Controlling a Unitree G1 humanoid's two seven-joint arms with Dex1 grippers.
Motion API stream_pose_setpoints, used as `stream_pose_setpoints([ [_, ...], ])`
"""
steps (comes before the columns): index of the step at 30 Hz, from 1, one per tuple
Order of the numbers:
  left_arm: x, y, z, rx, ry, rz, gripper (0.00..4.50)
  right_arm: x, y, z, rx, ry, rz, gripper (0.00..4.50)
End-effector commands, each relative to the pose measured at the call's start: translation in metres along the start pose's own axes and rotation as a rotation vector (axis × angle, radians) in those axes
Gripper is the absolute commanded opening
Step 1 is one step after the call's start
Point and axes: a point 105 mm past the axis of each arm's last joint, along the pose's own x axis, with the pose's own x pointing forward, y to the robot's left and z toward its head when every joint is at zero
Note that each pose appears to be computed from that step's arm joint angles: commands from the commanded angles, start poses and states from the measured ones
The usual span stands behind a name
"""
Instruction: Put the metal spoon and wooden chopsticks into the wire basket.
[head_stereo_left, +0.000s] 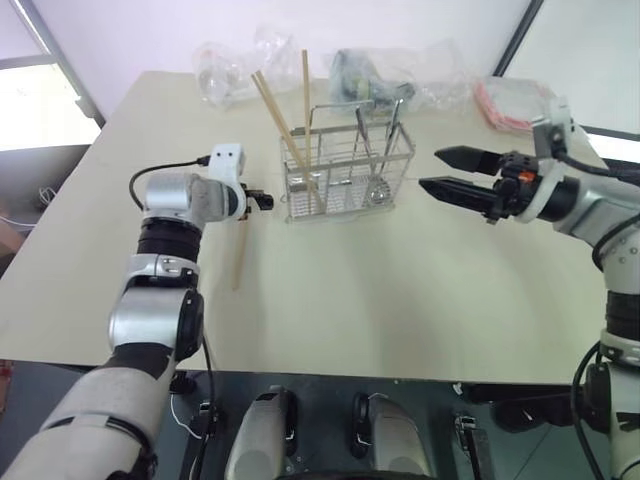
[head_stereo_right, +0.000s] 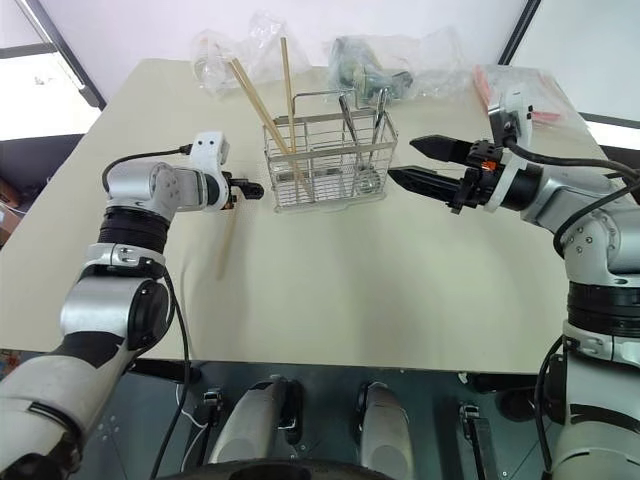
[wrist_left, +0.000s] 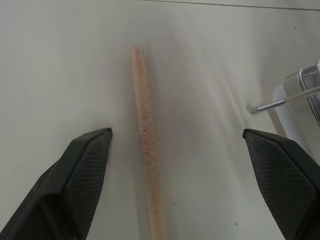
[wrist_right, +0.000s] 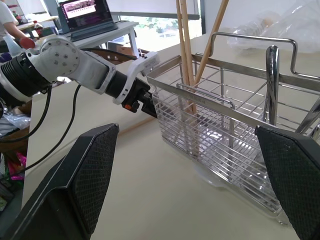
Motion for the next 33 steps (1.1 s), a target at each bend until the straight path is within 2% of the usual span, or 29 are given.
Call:
stream_pose_setpoints([
  [1,0.002,0.003,-0.001,-0.01,0.005,0.01,2.75,-0.006,0.004,0.018,-0.054,-0.048,-0.005,4.5],
  [5,0.0,0.007,0.005,-0.023,-0.015,0.022,0.84,-0.006,0.004,0.018,-0.054,-0.049,-0.004,4.5],
  [7,-0.003,0.013,0.01,-0.038,-0.042,0.046,0.04,-0.005,0.004,0.018,-0.053,-0.051,-0.002,4.5],
  [12,-0.014,0.036,0.029,-0.017,-0.147,0.123,0.04,-0.003,0.002,0.019,-0.051,-0.053,0.001,4.5],
  [15,-0.023,0.054,0.046,0.008,-0.264,0.185,0.04,-0.002,0.001,0.018,-0.051,-0.052,0.003,4.5],
  [16,-0.032,0.065,0.061,0.002,-0.357,0.231,0.04,-0.001,0.002,0.019,-0.052,-0.051,0.004,4.5],
  [17,-0.057,0.075,0.094,-0.05,-0.546,0.257,0.04,-0.001,0.002,0.019,-0.052,-0.049,0.005,4.5],
  [18,-0.078,0.082,0.116,-0.093,-0.682,0.275,0.04,-0.001,0.002,0.02,-0.052,-0.048,0.006,4.5],
  [20,-0.127,0.084,0.158,-0.146,-0.964,0.257,0.04,-0.002,0.002,0.021,-0.051,-0.044,0.006,4.5],
  [23,-0.192,0.06,0.199,-0.202,-1.276,0.088,0.04,-0.003,0.001,0.024,-0.05,-0.039,0.002,4.5],
  [25,-0.221,0.046,0.212,-0.257,-1.386,-0.023,0.04,-0.003,0.001,0.027,-0.051,-0.038,0.002,4.5],
  [28,-0.24,0.011,0.222,-0.334,-1.429,-0.229,0.04,-0.004,0.001,0.029,-0.054,-0.03,0.001,4.5],
  [31,-0.244,-0.049,0.22,-0.184,-1.429,-0.392,0.04,-0.007,0.001,0.03,-0.056,-0.028,-0.005,4.5],
  [33,-0.228,-0.07,0.211,-0.153,-1.384,-0.453,0.04,-0.008,0.0,0.031,-0.051,-0.039,-0.013,4.5],
])
